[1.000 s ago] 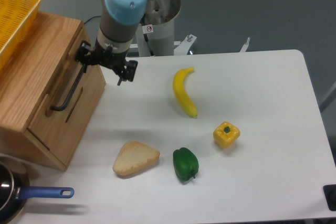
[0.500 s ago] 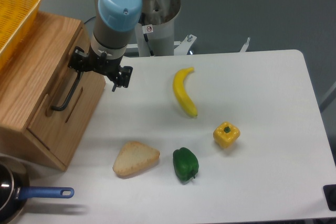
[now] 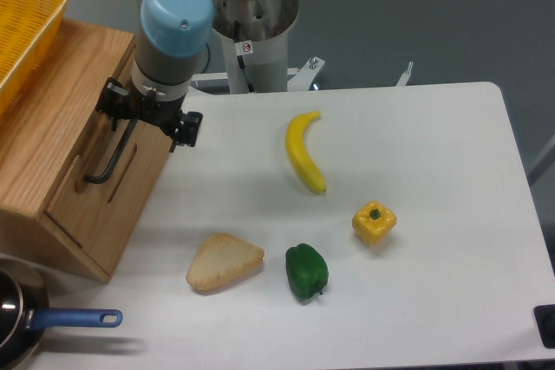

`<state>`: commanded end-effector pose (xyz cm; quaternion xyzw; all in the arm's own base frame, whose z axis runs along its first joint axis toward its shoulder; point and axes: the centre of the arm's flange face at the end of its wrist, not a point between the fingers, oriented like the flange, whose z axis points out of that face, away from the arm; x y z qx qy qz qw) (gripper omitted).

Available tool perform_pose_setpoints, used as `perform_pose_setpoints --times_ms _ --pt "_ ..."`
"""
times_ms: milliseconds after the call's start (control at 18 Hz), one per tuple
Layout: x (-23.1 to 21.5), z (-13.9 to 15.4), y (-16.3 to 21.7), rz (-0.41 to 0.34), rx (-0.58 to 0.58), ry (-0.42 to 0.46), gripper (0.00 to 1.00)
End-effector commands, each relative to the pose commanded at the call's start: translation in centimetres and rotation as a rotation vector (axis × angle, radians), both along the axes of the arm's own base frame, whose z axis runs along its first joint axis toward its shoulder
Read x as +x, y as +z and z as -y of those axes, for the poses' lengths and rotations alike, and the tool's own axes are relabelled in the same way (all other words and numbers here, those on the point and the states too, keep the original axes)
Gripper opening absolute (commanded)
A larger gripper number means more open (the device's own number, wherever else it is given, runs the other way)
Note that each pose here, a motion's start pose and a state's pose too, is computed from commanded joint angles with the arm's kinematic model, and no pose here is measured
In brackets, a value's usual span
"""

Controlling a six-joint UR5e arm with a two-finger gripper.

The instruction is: Slide the top drawer open

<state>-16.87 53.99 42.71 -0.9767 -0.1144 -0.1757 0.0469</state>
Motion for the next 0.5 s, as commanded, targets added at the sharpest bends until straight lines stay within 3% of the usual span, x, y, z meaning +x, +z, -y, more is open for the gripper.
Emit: perform_pose_setpoints --times_ms 500 --pt "-0.1 -0.12 -0.23 0.0 -0.003 0.001 1.0"
